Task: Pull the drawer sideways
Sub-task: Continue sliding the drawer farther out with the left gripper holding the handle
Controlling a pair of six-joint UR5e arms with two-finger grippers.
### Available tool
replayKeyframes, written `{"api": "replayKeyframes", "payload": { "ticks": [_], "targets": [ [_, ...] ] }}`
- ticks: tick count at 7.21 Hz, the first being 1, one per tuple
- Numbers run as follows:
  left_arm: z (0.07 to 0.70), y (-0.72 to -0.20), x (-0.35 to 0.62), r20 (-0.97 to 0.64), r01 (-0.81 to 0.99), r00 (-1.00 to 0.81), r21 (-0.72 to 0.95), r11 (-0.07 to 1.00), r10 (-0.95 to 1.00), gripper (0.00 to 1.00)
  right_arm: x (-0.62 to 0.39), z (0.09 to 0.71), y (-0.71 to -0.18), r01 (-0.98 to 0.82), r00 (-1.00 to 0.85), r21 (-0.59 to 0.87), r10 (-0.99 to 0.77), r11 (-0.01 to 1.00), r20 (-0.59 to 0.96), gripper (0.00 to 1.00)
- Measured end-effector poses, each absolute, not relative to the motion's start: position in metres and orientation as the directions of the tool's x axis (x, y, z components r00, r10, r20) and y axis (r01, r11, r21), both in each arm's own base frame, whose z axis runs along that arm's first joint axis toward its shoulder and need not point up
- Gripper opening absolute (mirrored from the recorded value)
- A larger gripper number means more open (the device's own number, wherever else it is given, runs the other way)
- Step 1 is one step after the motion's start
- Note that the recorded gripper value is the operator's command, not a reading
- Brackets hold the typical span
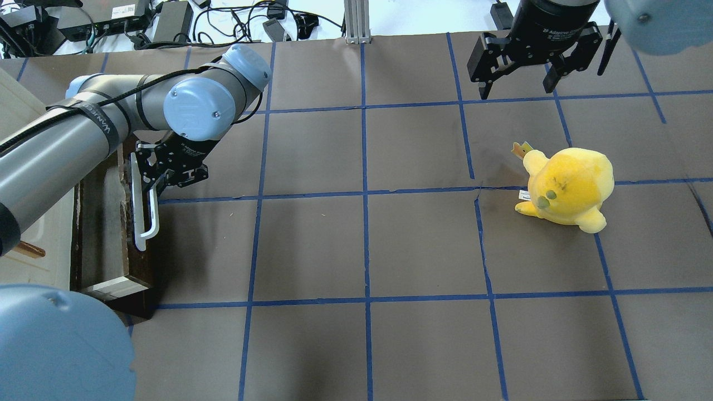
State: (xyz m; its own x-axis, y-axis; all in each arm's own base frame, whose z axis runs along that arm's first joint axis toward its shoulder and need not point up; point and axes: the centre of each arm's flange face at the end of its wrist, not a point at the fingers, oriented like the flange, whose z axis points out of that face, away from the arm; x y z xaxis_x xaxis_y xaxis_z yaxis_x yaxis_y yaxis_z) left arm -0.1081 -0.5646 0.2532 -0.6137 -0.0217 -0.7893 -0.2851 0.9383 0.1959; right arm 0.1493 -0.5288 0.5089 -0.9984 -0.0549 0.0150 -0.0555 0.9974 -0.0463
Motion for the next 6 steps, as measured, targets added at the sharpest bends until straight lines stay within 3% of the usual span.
{"api": "replayKeyframes", "payload": {
  "ticks": [6],
  "targets": [
    [0.2551,-0.5685,-0.1142,-0.789,-0.278,-0.614,0.188,0.942,-0.023,0.00,0.1493,0.5089,-0.5288,-0.055,-0.998,-0.046,-0.054,0.997,0.016,1.00]
  ]
}}
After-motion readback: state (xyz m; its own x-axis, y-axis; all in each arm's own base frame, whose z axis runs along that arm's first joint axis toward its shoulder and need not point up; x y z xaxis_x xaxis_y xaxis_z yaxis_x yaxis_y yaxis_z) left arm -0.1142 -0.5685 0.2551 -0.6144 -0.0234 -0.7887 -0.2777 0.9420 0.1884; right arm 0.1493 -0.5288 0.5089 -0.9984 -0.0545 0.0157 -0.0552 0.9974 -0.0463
